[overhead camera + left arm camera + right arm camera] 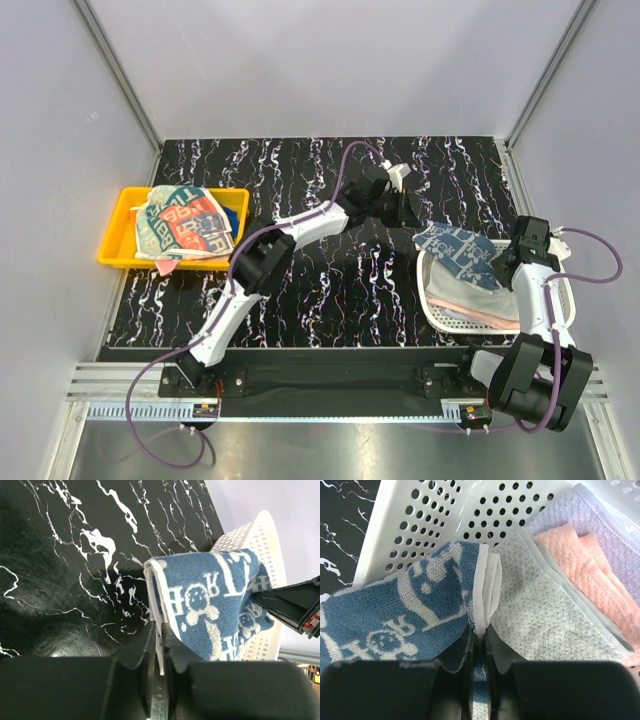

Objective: Fold and stack the towels
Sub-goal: Neatly place the folded towel into the bin

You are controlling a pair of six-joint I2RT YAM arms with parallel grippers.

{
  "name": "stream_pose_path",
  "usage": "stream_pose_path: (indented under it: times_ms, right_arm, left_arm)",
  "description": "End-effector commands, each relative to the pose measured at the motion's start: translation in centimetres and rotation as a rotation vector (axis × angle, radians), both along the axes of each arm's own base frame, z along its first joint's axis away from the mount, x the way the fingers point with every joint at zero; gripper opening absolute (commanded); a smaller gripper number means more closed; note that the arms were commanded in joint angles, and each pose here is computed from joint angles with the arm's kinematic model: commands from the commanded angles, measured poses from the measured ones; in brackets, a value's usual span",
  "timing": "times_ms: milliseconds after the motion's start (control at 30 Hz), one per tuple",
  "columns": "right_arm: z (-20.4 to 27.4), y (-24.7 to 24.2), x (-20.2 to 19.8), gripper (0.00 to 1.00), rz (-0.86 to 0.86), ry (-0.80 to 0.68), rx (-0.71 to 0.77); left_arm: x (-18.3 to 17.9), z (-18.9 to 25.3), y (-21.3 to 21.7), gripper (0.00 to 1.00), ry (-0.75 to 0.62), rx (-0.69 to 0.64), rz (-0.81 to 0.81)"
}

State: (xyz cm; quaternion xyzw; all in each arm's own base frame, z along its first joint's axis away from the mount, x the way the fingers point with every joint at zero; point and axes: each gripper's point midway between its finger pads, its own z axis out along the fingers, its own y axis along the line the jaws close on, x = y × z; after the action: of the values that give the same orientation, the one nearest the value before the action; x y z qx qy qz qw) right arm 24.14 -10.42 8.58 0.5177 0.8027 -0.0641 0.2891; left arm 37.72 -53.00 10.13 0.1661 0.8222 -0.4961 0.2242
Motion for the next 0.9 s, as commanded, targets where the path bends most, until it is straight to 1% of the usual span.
stream_pose_path:
  times_ms: [0, 133, 200, 233, 267, 300, 333, 367, 433, 500, 567, 733, 867]
  right_arm:
    - [1.4, -1.0, 0.6, 0.11, 0.005, -0.008, -0.046]
    - [1.3, -1.1, 0.6, 0.09, 0.006, 0.012, -0.049]
    - [1.8, -1.4, 0.8, 0.08, 0.005, 0.012, -0.061]
    - [1.7, -1.4, 0.7, 0.06, 0.008, 0.027, -0.057]
    - [1.7, -1.3, 0.7, 0.06, 0.010, 0.031, -0.053]
    - [1.6, -1.3, 0.7, 0.06, 0.013, 0.037, -0.049]
    - [1.5, -1.2, 0.7, 0.06, 0.013, 0.037, -0.046]
    - [1.5, -1.2, 0.7, 0.06, 0.011, 0.035, -0.042]
    - [1.4, -1.1, 0.6, 0.06, 0.010, 0.033, -0.043]
    - [1.4, -1.1, 0.4, 0.06, 0.010, 0.037, -0.042]
    - [1.5, -1.1, 0.3, 0.06, 0.009, 0.041, -0.045]
    - [2.1, -1.1, 0.2, 0.07, 0.011, 0.036, -0.049]
    - [1.8, -1.0, 0.0, 0.07, 0.008, 0.046, -0.045]
  left_arm:
    - [0.9, 7.6, -0.4, 0.10, -0.124, -0.107, 0.004]
    - [0.9, 8.5, -0.2, 0.05, -0.129, -0.118, 0.010]
    - [0.8, 8.9, 0.0, 0.05, -0.136, -0.113, 0.022]
    - [0.7, 8.9, 0.1, 0.08, -0.139, -0.108, 0.025]
    - [0.9, 8.9, 0.1, 0.34, -0.145, -0.104, 0.035]
    - [1.1, 8.7, 0.3, 0.44, -0.146, -0.097, 0.039]
    - [1.1, 8.0, 0.5, 0.49, -0.131, -0.077, 0.040]
    - [1.2, 7.7, 0.5, 0.60, -0.125, -0.068, 0.042]
    - [1.3, 6.7, 0.3, 0.70, -0.105, -0.045, 0.033]
    - [1.0, 5.9, 0.0, 0.79, -0.087, -0.049, 0.009]
    - [0.4, 5.4, -0.4, 0.82, -0.061, -0.060, -0.024]
    - [-0.9, 3.2, -0.9, 0.87, -0.002, -0.056, -0.043]
    - [-1.8, 2.1, -1.6, 0.88, 0.029, -0.028, -0.043]
